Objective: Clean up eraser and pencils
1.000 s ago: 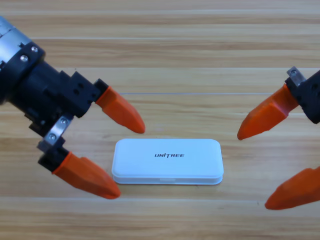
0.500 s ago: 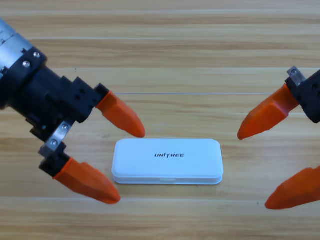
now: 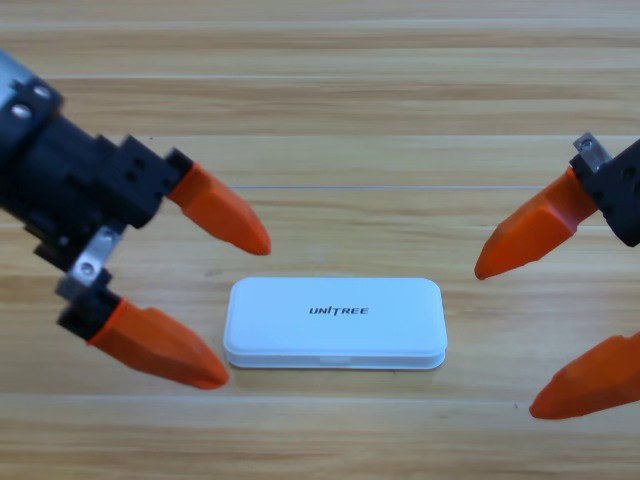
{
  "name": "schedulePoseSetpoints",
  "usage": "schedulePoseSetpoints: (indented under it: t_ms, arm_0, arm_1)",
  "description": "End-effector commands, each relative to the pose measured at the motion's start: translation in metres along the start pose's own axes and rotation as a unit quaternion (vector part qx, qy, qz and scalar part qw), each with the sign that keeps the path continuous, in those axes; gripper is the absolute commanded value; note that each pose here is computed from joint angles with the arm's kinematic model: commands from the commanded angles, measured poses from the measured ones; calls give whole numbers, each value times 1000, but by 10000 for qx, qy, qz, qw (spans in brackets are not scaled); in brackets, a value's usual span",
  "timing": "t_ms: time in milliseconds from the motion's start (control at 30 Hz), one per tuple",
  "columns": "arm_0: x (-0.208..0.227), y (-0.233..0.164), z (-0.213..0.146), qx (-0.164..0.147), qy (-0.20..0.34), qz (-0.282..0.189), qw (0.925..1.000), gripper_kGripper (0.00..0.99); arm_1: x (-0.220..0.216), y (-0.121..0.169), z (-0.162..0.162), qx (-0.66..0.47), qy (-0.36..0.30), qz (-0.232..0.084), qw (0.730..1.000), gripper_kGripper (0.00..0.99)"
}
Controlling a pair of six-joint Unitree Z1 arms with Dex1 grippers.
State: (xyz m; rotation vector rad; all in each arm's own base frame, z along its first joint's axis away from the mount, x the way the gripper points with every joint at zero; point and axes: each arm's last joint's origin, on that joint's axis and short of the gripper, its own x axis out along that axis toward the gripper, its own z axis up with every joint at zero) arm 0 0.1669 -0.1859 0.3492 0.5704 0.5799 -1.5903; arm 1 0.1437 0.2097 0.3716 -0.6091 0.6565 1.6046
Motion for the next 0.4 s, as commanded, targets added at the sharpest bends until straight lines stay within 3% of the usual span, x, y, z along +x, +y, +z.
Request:
schedulePoseSetpoints:
  t_ms: [33, 400]
  arm_0:
    - [5, -6, -4, 79, 41, -76, 9999, 990]
    - [6, -5, -4, 97, 25, -103, 9999, 990]
  arm_1:
    - [13, -11, -8, 261, 110, 115, 9995, 930]
    - [12, -10, -8, 252, 99, 107, 9996, 930]
